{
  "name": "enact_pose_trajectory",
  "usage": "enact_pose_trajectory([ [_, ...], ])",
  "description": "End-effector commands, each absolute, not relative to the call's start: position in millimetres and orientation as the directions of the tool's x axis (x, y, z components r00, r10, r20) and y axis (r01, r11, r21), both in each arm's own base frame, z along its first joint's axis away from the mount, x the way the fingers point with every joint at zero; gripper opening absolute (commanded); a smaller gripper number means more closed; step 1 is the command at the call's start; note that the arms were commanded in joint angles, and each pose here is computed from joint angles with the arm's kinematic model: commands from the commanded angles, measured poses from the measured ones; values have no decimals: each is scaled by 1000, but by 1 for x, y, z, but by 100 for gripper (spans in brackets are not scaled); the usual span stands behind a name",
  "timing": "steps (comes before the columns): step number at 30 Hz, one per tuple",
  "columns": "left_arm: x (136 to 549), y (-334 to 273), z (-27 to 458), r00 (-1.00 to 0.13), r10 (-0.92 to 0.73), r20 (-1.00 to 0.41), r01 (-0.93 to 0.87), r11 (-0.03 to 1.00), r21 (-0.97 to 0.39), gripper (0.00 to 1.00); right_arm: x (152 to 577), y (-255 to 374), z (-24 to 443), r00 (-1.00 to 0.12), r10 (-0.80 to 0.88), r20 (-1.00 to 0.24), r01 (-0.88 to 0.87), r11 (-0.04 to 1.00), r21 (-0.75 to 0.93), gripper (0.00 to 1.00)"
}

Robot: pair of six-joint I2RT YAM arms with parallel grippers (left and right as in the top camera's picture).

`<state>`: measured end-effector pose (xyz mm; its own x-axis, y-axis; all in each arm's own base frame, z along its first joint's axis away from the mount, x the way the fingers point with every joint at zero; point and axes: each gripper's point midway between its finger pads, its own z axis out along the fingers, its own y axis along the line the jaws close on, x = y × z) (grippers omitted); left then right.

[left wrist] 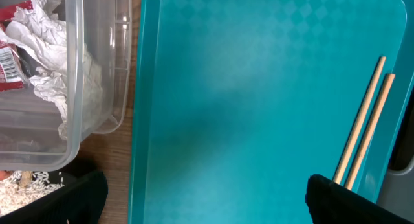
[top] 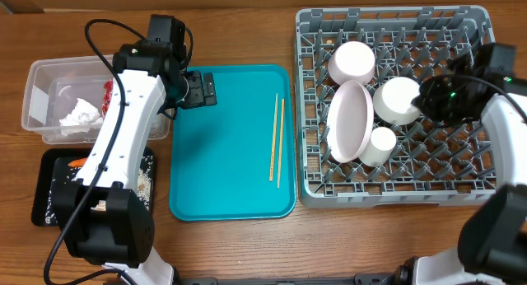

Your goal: Sort waste into correct bins and load items into the dishwasher

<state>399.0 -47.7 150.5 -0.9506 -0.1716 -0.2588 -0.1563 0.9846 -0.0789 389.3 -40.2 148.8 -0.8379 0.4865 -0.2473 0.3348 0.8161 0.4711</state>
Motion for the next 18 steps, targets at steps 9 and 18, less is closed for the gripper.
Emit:
enact_pose_trajectory([
  [9, 400, -46, 146, -952, -178, -251, -166, 984, -72, 100, 358, 47, 310, -797, 299, -525, -27, 851, 525, 4],
  [18, 400, -46, 146, -952, -178, -251, -166, 984, -72, 100, 312, 157, 290, -886, 6, -463, -252, 832, 494, 4],
])
